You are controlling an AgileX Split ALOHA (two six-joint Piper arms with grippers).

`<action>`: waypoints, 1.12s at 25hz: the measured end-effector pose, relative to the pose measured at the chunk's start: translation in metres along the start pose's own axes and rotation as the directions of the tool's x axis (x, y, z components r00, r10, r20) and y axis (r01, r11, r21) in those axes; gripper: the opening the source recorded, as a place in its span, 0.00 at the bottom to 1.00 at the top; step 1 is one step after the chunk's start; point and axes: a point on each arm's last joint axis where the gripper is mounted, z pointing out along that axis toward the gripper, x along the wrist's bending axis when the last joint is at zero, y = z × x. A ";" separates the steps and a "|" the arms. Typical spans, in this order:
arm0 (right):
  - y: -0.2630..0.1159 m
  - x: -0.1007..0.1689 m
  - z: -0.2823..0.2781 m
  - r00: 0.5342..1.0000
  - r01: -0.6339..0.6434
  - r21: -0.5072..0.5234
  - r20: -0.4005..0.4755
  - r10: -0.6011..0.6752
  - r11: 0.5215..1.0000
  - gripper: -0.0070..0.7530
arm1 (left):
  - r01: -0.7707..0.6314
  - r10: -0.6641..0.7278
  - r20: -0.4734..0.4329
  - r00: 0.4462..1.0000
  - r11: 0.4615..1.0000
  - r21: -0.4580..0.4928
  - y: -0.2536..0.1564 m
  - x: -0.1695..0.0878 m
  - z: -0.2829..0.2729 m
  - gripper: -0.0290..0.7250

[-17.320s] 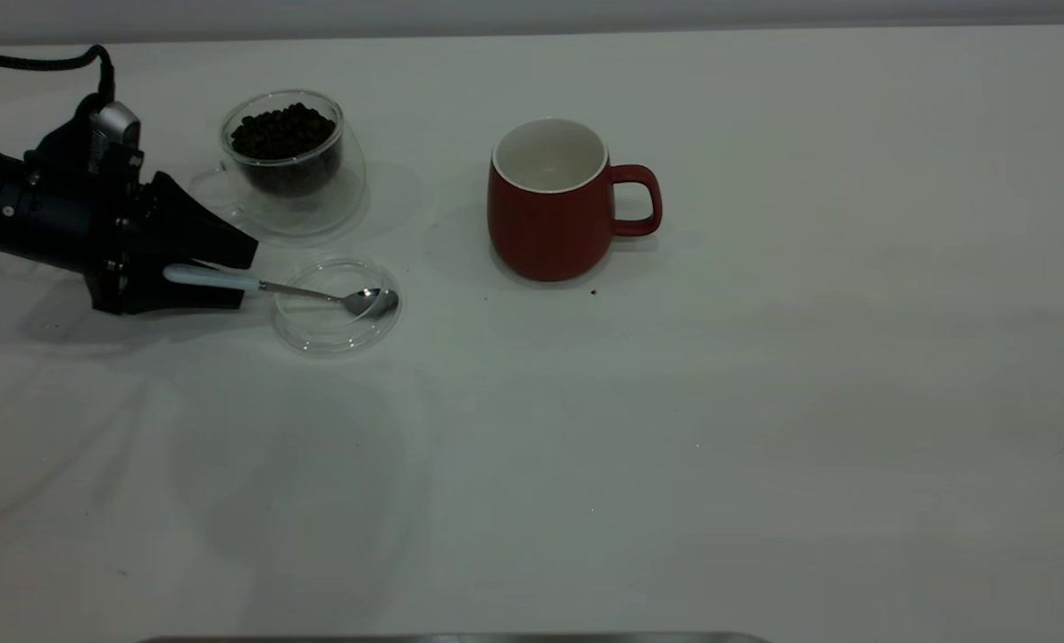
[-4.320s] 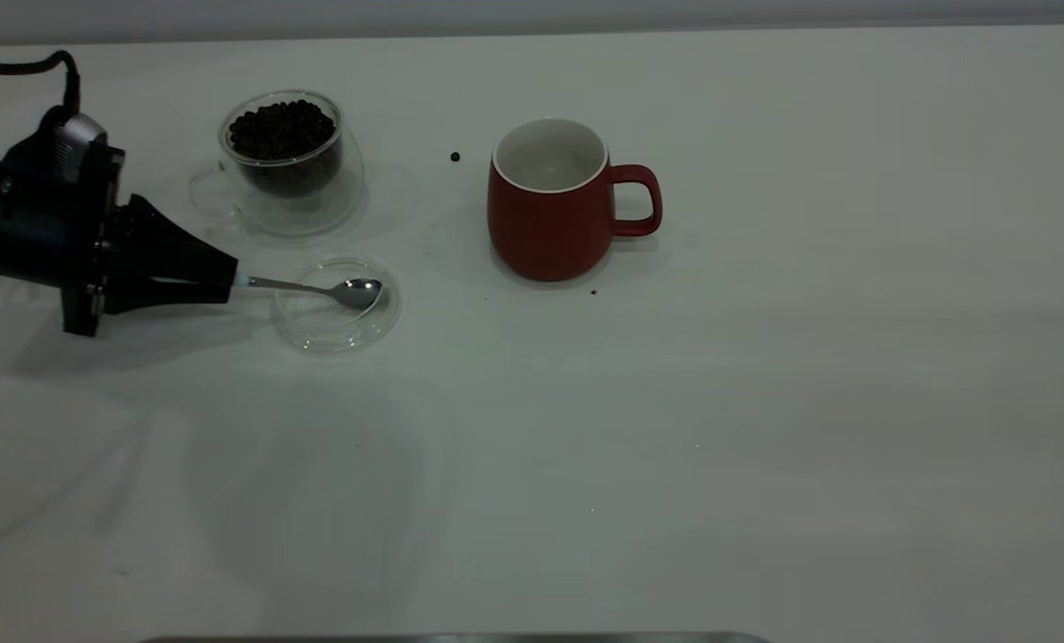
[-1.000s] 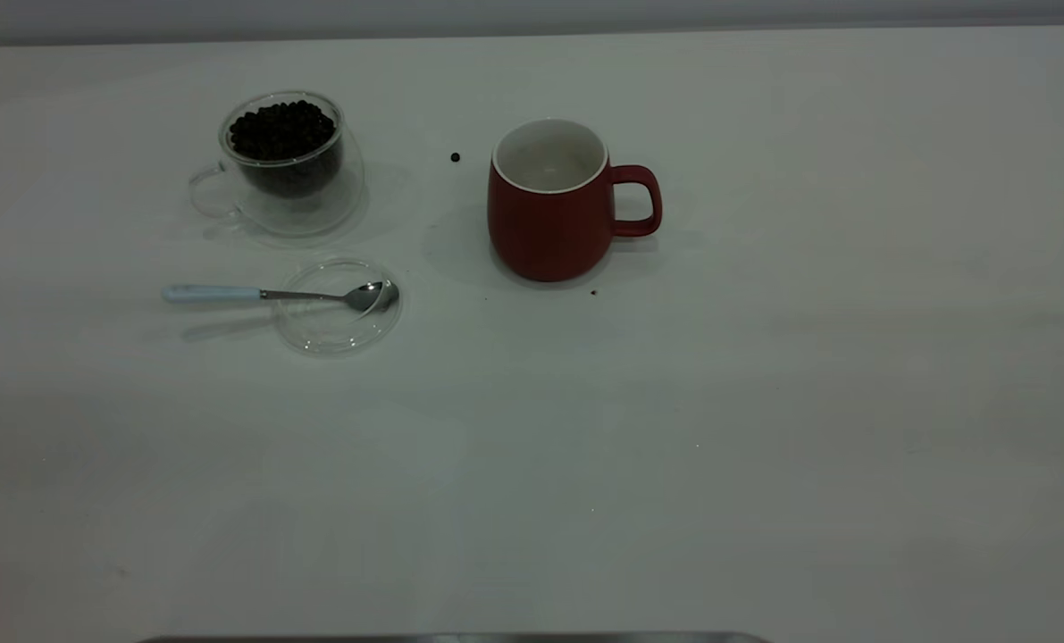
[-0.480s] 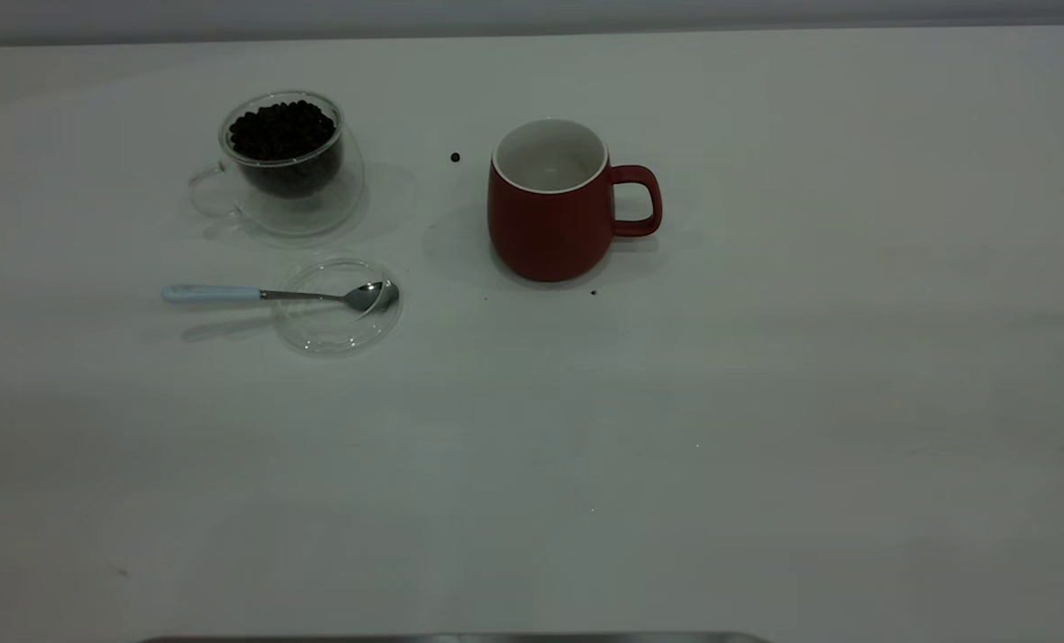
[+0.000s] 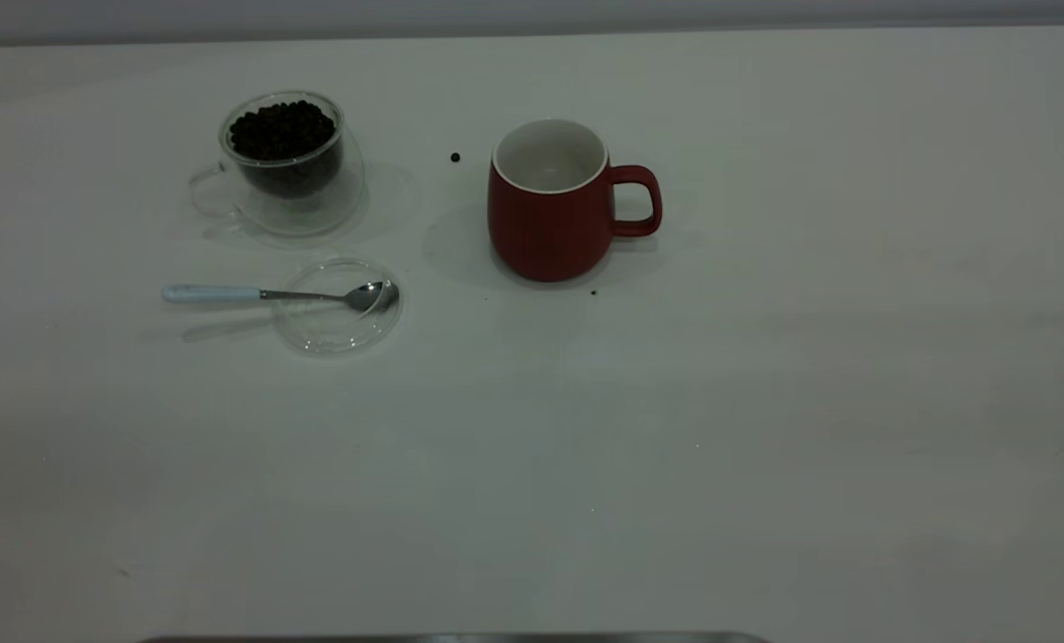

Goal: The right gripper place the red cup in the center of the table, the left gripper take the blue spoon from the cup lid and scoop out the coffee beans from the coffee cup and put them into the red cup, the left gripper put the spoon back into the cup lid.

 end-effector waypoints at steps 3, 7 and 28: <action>0.000 0.000 0.000 1.000 0.000 0.000 0.000 0.000 1.000 0.79 | 0.036 -0.038 -0.039 0.999 0.999 -0.036 -0.004 0.001 -0.004 0.83; 0.000 0.000 0.000 1.000 0.000 0.000 0.000 0.000 1.000 0.79 | 0.049 -0.052 -0.065 0.997 0.998 -0.047 -0.006 0.002 -0.005 0.83; 0.000 0.000 0.000 1.000 -0.001 0.000 0.000 0.001 1.000 0.79 | 0.053 -0.056 -0.069 0.996 0.998 -0.047 -0.006 0.003 -0.005 0.83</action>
